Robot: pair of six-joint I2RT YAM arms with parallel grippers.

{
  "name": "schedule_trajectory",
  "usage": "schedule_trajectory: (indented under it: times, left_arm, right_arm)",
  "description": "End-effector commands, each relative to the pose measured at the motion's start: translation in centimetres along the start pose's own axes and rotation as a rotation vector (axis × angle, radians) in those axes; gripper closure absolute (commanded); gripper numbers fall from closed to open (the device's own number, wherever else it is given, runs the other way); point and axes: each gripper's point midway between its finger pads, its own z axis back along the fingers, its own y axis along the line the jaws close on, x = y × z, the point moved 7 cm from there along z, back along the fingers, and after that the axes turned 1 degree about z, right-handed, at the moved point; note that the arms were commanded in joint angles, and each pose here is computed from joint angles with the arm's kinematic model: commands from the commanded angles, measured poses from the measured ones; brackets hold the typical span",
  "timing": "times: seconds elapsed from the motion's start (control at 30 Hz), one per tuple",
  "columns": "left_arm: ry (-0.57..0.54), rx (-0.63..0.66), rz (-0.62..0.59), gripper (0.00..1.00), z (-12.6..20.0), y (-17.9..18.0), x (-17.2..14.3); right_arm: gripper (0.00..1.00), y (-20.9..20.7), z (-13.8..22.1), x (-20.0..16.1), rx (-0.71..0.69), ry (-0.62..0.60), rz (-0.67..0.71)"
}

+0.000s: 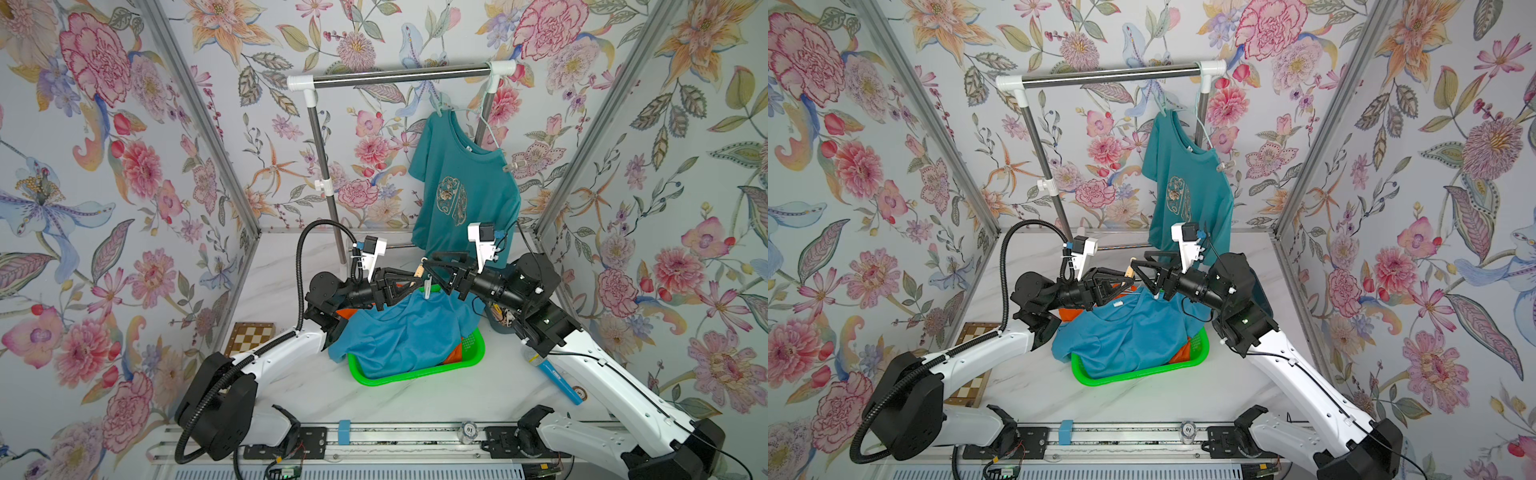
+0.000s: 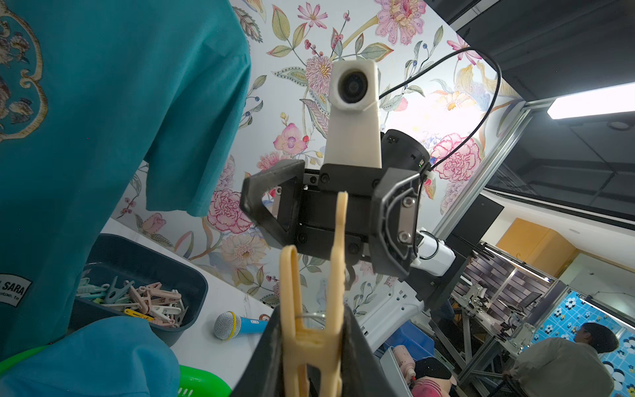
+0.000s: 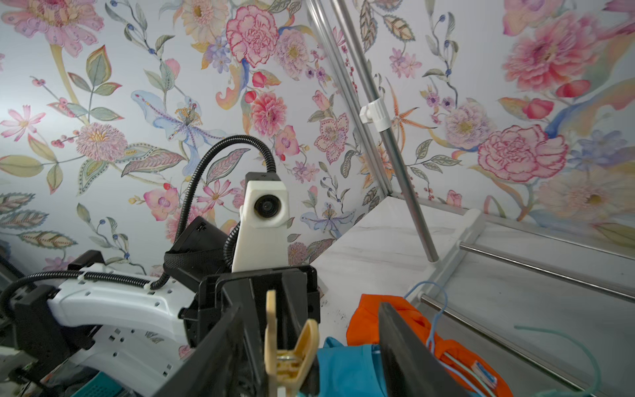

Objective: Use clothespins to secure the t-shirt on both sides of the hanger
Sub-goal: Pick up the clothespin from the storage box, then open the clothespin.

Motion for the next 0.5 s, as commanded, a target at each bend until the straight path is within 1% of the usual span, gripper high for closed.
schedule_trajectory:
  times: [0.0,0.07,0.27,0.37,0.47]
  left_arm:
    - [0.013,-0.017,-0.01,0.8,0.2,0.2,-0.3]
    - [0.013,-0.016,-0.01,0.79,0.1,0.3,-0.2]
    - [0.016,-0.014,0.001,0.79,0.0,0.7,-0.3]
    - [0.016,-0.015,0.001,0.79,0.0,0.7,-0.3]
    - [0.016,-0.013,0.005,0.79,0.1,0.7,-0.3]
  right_arm:
    - [0.31,-0.6,0.6,0.5,-0.085,0.025,-0.01]
    - [0.28,-0.5,-0.1,-0.3,-0.057,0.06,-0.04]
    - [0.28,0.9,-1.5,-1.5,0.028,0.102,-0.053]
    - [0.36,0.8,-1.8,-1.9,0.033,0.122,-0.063]
    - [0.49,0.6,-2.1,-2.1,0.041,0.129,-0.067]
